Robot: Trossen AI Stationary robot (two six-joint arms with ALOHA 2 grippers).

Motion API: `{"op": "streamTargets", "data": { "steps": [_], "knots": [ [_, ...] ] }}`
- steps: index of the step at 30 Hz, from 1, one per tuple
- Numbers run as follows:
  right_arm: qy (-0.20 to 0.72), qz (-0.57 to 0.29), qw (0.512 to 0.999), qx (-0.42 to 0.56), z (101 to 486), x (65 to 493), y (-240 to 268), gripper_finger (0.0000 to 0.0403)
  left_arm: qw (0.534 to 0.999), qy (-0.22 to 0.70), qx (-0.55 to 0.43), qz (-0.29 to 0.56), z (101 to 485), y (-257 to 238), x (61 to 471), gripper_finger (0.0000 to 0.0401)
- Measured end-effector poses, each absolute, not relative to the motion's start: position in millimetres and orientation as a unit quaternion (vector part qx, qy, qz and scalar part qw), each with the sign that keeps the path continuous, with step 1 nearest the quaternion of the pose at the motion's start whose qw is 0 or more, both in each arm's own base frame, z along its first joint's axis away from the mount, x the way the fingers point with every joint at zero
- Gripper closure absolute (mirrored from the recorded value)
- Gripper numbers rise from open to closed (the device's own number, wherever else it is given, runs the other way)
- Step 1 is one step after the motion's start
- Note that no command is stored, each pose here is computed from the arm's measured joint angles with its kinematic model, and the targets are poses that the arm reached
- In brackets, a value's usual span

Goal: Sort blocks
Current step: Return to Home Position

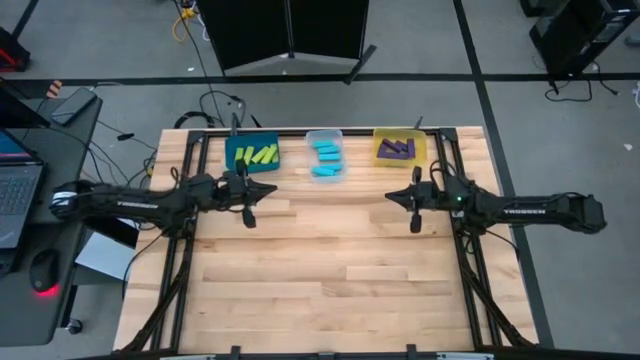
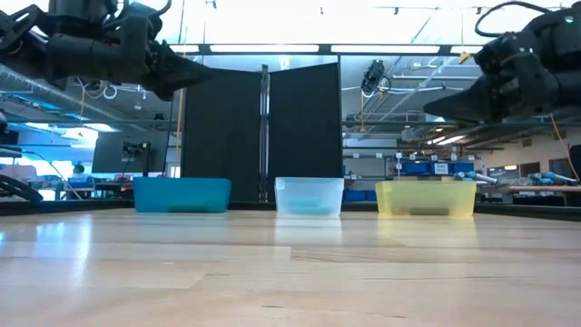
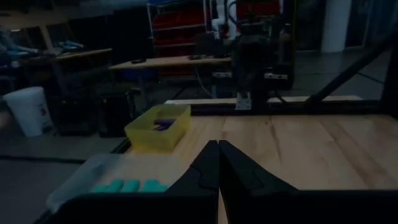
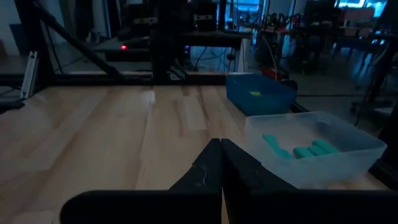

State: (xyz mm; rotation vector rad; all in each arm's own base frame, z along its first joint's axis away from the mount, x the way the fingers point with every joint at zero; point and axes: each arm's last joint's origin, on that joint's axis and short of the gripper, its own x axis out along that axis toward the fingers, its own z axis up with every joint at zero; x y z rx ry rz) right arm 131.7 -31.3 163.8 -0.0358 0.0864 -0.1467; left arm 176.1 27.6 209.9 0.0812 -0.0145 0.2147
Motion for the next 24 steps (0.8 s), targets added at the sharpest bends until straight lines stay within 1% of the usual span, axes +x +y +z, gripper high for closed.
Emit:
{"op": "streamTargets", "data": {
  "steps": [2, 10, 19, 24],
  "knots": [
    [0.036, -0.075, 0.996, -0.017, 160, 127, -30, 0.0396, 0.993, -0.011, 0.041, 0.113, 208, 27, 171, 0.0391],
    [0.026, -0.075, 0.997, -0.021, 163, 119, -28, 0.0396, 0.992, -0.025, 0.039, 0.116, 197, 25, 153, 0.0391],
    [0.036, -0.076, 0.996, -0.018, 161, 111, -26, 0.0396, 0.991, 0.013, 0.037, 0.126, 191, 23, 138, 0.0391],
    [0.024, -0.078, 0.996, -0.022, 163, 106, -25, 0.0396, 0.989, -0.036, 0.031, 0.143, 180, 21, 119, 0.0391]
  ]
}}
